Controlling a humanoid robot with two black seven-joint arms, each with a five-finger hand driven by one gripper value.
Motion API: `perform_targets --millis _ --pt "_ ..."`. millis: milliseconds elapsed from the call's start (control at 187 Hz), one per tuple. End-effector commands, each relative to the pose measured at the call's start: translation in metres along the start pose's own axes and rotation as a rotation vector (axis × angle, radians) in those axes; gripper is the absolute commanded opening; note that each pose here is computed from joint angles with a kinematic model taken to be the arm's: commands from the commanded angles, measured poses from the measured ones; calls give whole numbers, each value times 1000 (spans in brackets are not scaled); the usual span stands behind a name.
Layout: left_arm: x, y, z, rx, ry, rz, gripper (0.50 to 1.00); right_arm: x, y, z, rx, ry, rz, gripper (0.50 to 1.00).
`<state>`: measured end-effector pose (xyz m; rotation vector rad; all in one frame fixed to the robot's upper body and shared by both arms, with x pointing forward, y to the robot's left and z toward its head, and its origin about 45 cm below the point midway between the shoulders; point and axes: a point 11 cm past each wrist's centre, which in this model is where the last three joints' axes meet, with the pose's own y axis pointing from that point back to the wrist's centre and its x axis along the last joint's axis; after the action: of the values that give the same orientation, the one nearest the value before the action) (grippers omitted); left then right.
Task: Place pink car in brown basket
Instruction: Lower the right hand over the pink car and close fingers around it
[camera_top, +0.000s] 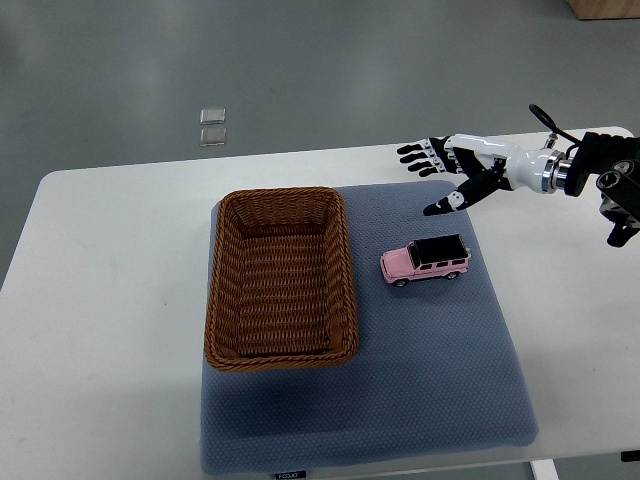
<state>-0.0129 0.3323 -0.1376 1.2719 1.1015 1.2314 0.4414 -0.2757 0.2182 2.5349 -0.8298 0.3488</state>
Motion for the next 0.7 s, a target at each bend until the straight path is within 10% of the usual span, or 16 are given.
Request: perform_targets --millis 0,694 --pt "0 0 0 0 1 -1 1000 -15 -3 2 -14 61 -77 917" --pt "0 0 0 0 -1 -1 1000 -26 8 41 -192 330 -98 915"
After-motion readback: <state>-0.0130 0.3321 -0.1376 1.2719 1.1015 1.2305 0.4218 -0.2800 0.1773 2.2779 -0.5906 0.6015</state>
